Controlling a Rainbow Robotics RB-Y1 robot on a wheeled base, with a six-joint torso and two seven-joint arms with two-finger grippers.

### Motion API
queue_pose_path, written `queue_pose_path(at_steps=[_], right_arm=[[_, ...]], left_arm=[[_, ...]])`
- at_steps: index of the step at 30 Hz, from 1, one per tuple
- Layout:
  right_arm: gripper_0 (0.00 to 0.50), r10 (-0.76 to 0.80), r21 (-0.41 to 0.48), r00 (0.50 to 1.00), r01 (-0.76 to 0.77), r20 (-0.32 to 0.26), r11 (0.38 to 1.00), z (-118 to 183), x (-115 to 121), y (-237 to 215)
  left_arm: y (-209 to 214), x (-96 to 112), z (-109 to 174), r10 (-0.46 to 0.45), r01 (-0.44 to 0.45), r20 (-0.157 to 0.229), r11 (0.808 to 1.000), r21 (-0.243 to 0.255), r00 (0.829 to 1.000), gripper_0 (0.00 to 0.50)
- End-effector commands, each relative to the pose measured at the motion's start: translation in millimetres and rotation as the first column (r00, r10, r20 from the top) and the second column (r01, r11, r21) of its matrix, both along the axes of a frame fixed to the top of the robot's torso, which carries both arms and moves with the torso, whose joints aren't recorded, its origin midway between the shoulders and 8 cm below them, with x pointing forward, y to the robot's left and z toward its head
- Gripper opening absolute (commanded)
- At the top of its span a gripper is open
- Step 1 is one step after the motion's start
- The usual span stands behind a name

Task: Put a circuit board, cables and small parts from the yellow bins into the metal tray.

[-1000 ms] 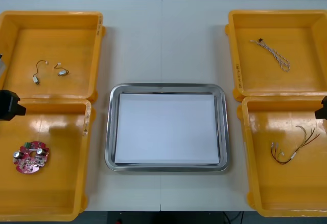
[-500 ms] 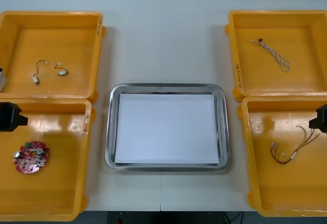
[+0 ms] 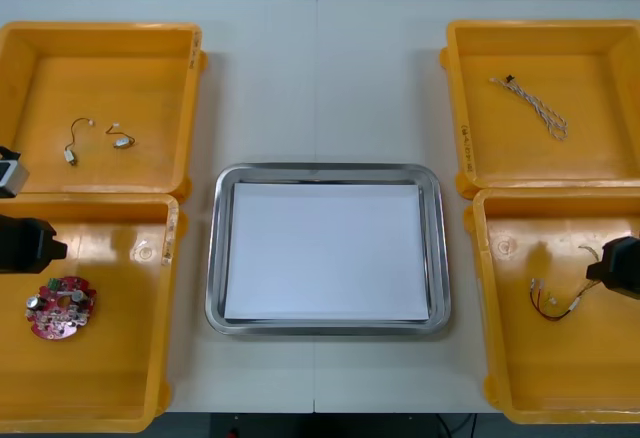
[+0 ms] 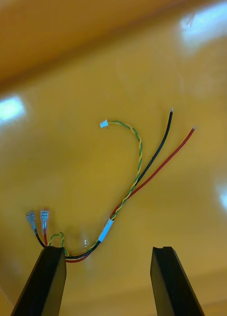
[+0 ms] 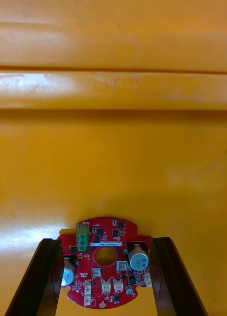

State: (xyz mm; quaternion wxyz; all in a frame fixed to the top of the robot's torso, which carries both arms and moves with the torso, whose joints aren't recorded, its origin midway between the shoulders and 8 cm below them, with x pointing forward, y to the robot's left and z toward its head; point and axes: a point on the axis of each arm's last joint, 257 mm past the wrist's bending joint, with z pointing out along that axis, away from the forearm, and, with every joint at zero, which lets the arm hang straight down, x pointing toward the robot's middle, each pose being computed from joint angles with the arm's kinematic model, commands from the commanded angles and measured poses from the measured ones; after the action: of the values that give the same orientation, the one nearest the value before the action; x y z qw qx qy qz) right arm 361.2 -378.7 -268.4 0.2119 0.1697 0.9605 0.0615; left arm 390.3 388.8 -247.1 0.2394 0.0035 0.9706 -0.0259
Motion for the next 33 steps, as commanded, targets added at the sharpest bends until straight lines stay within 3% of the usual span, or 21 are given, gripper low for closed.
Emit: queue_pose_path(at_steps=[1,5,12,23,33], right_arm=[[0.500,-0.073,0.024,0.997,0.073,0.021,0.997,-4,-8,-5],[0.500,-0.099,0.038,0.995,0.098,0.011,0.994,-11,-12,-4],[0.500,-0.199,0.103,0.980,0.200,-0.022,0.974,-26,-11,2],[0.500,-0.314,0.149,0.947,0.321,-0.073,0.935,-42,0,5],[0.500,-0.325,0.163,0.941,0.336,-0.088,0.928,-56,10,11]], left_arm=[[20,-12,-11,-0.055,0.058,-0.035,0.994,0.096,0.998,0.500],[23,-13,-22,-0.045,0.050,-0.049,0.995,0.087,0.998,0.500],[27,-2,-38,-0.053,0.054,-0.020,0.994,0.096,0.998,0.500],[27,-10,-52,-0.069,0.075,-0.051,0.989,0.126,0.996,0.500],[31,-15,-62,-0.075,0.080,-0.040,0.988,0.135,0.996,0.500]])
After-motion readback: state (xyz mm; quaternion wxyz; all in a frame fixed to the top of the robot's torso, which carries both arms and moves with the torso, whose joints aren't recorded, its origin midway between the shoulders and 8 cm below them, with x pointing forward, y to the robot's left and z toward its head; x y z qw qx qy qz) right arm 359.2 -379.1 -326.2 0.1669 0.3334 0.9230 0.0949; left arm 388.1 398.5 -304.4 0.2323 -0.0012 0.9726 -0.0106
